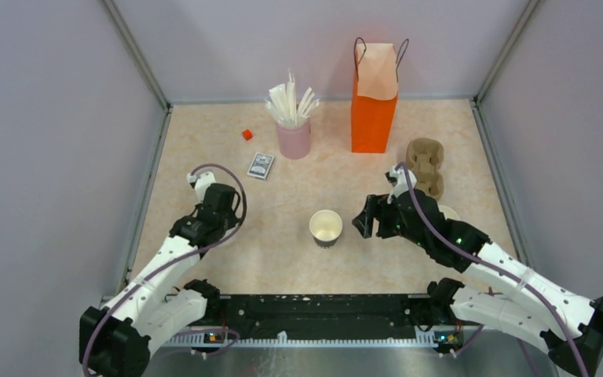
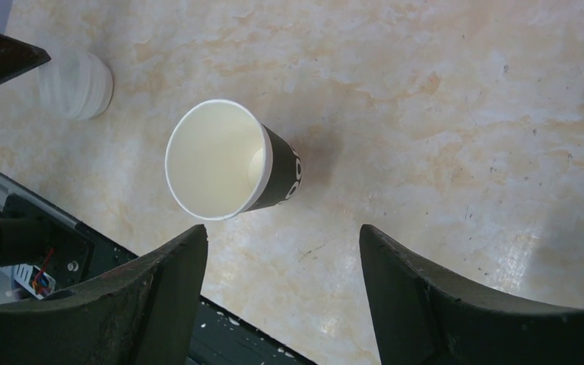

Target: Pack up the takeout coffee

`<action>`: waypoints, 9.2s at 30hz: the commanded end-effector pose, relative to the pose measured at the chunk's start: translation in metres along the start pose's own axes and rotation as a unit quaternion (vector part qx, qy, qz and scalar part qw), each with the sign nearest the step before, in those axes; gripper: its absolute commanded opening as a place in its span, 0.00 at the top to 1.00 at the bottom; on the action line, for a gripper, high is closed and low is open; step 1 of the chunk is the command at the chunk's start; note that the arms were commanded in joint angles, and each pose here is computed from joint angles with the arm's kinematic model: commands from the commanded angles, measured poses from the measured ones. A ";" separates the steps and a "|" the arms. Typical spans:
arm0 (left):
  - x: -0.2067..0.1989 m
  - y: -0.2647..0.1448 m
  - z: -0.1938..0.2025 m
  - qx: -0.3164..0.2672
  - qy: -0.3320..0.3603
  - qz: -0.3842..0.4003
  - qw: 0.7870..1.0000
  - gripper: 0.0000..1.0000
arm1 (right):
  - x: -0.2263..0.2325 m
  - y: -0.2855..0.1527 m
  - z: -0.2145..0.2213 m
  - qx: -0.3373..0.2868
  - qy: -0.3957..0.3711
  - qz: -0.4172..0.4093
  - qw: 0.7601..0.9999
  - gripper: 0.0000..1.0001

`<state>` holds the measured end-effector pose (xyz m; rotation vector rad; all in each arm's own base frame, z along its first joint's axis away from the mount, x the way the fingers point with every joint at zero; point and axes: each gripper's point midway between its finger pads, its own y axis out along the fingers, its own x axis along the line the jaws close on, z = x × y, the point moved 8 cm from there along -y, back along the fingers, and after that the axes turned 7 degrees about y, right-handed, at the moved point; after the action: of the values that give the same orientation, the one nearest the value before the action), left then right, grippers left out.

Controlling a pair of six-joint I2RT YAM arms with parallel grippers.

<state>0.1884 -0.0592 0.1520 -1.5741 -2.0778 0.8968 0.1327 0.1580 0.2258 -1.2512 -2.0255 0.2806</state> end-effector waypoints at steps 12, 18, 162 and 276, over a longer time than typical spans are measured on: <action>-0.046 -0.127 -0.075 -0.107 0.037 0.382 0.917 1.00 | 0.045 -0.021 -0.032 -0.197 -0.083 -0.275 0.937 0.15; -0.057 -0.184 -0.085 -0.177 0.036 0.556 0.811 1.00 | 0.070 -0.037 -0.060 -0.311 -0.197 -0.360 0.858 0.11; -0.047 -0.061 -0.008 -0.004 0.043 0.362 0.931 0.04 | 0.082 0.093 -0.016 0.274 -0.316 0.045 0.907 0.17; -0.118 -0.034 0.048 0.157 -0.030 0.617 0.770 0.36 | 0.023 0.081 -0.006 0.121 -0.015 -0.202 0.972 0.35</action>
<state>0.1666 -0.1874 0.1473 -2.5858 -0.5668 1.6089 0.1829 0.2173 0.1939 -0.6775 -2.1095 0.3860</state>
